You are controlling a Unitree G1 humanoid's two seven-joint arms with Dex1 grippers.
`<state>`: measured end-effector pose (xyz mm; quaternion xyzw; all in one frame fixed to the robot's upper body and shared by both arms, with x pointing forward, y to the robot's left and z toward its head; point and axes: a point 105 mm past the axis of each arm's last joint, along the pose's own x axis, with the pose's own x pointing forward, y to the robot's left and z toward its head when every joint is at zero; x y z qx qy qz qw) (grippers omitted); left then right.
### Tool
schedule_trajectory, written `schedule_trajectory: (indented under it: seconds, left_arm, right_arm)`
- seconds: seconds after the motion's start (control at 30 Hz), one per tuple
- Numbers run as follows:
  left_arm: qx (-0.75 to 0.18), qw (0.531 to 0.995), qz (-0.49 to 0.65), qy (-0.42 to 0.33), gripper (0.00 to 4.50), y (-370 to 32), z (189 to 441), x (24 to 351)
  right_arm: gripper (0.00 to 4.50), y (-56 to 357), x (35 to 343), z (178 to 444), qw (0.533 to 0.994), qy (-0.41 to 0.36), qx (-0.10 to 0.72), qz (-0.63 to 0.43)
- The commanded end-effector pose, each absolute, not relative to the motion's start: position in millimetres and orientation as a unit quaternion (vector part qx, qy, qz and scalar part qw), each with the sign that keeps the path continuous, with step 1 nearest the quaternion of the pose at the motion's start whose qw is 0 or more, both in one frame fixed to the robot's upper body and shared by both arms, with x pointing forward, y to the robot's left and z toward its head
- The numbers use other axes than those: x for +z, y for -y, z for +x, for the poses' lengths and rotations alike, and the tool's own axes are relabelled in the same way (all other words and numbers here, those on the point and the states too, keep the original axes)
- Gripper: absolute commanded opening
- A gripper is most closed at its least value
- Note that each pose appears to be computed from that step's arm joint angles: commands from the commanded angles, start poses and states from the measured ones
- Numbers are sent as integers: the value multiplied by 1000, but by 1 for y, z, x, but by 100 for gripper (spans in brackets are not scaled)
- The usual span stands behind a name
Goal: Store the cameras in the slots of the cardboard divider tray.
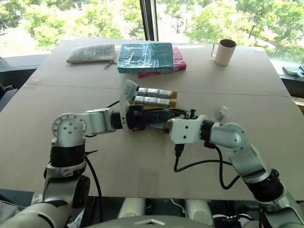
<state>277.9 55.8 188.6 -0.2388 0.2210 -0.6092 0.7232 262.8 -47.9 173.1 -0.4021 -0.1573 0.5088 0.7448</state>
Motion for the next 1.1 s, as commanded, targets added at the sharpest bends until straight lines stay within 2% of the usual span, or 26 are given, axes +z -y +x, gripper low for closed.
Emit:
schedule_trajectory:
  seconds: [0.03,0.57,0.6,0.63,0.8,0.93,1.03,1.1]
  left_arm:
    - [-624,719,-226,-207,385,-59,271,200]
    - [-610,728,-229,-212,385,-66,275,191]
    - [-609,729,-230,-211,336,-66,275,191]
    - [-608,730,-231,-211,323,-67,276,190]
    - [-607,730,-232,-211,89,-68,277,188]
    - [-609,729,-231,-210,86,-69,277,187]
    - [-605,739,-221,-195,86,-72,283,188]
    - [-599,751,-211,-180,86,-75,292,191]
  right_arm:
    - [183,54,183,263,751,172,490,-408]
    - [183,61,188,263,762,174,477,-402]
    - [183,61,189,263,762,174,477,-402]
    - [183,61,189,263,762,174,477,-402]
    - [183,61,189,262,762,174,478,-401]
    - [183,61,189,263,765,171,478,-396]
    - [183,63,188,265,781,139,499,-348]
    - [293,64,194,269,798,140,490,-323]
